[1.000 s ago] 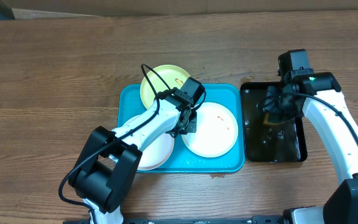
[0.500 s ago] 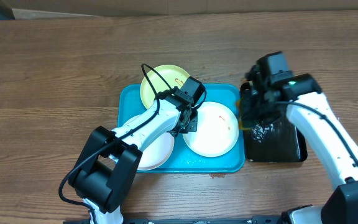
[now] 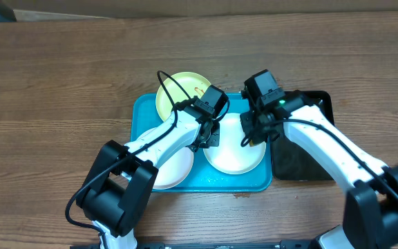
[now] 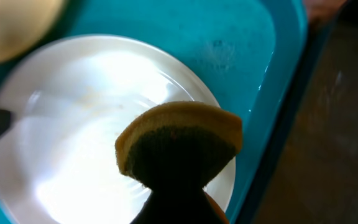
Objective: Clean dirty plates on tray and stack at the side
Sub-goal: 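Carry sponge to the held white plate and scrub its surface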
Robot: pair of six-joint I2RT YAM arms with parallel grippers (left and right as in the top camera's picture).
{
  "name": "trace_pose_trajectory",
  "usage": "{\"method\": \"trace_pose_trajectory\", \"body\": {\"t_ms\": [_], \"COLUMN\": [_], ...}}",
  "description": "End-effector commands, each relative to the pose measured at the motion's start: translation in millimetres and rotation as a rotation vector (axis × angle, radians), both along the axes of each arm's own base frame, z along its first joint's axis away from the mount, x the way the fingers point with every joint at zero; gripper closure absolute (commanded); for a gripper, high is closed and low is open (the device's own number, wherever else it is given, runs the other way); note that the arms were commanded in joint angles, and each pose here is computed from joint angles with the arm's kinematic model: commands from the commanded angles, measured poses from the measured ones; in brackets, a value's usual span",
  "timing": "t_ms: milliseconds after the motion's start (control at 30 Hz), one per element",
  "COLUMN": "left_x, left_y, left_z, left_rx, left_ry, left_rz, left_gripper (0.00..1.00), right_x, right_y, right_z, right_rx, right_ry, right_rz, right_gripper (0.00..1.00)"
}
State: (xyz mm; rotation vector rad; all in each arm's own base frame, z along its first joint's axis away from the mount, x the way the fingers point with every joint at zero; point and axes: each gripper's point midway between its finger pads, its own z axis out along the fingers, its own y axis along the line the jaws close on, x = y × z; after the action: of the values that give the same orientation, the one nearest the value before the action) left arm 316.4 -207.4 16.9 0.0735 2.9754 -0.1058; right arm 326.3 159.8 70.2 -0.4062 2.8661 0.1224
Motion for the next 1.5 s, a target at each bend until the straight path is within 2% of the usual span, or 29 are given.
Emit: {"method": "trace_pose_trajectory", "body": {"t_ms": [0,300,500,667,867,1000,1233,1467], "left_x": [0.8,0.8,0.8,0.9,0.9,0.9,0.9,0.8], "left_y": [0.5,0.5,0.5,0.4,0.5,0.4,0.5,0.5], "left_z": [3.3,3.3,3.3,3.3,3.3,3.3,3.3,3.3], "left_rx": [-0.005,-0.005,-0.005,-0.006,-0.005,-0.005,-0.005,-0.005], "left_ry": [-0.007,-0.007,-0.007,-0.007,-0.007,-0.007,-0.007,-0.007], "left_rz": [-0.011,-0.011,-0.011,-0.011,-0.011,-0.011,-0.011,-0.011], "left_gripper": [0.96,0.96,0.96,0.96,0.96,0.96,0.96,0.96], "right_x": [-0.3,5.0,-4.4,-27.3,-53.9,-60.9,-20.1,28.1], "right_y": [-4.1,-10.7,-10.8,22.1,64.2,75.6,52.9,-9.4], "right_z": [-21.8,-68.2,-96.2,-104.1,-85.8,-71.5,-22.1,43.0], "right_rx": [-0.047,-0.124,-0.133,0.058,0.333,0.449,0.466,0.474], "right_ry": [0.027,0.08,0.158,0.283,0.381,0.421,0.385,0.278], "right_rz": [0.028,0.042,0.042,0.102,0.28,0.311,0.243,0.089], "right_gripper": [0.96,0.96,0.96,0.96,0.96,0.96,0.96,0.96]}}
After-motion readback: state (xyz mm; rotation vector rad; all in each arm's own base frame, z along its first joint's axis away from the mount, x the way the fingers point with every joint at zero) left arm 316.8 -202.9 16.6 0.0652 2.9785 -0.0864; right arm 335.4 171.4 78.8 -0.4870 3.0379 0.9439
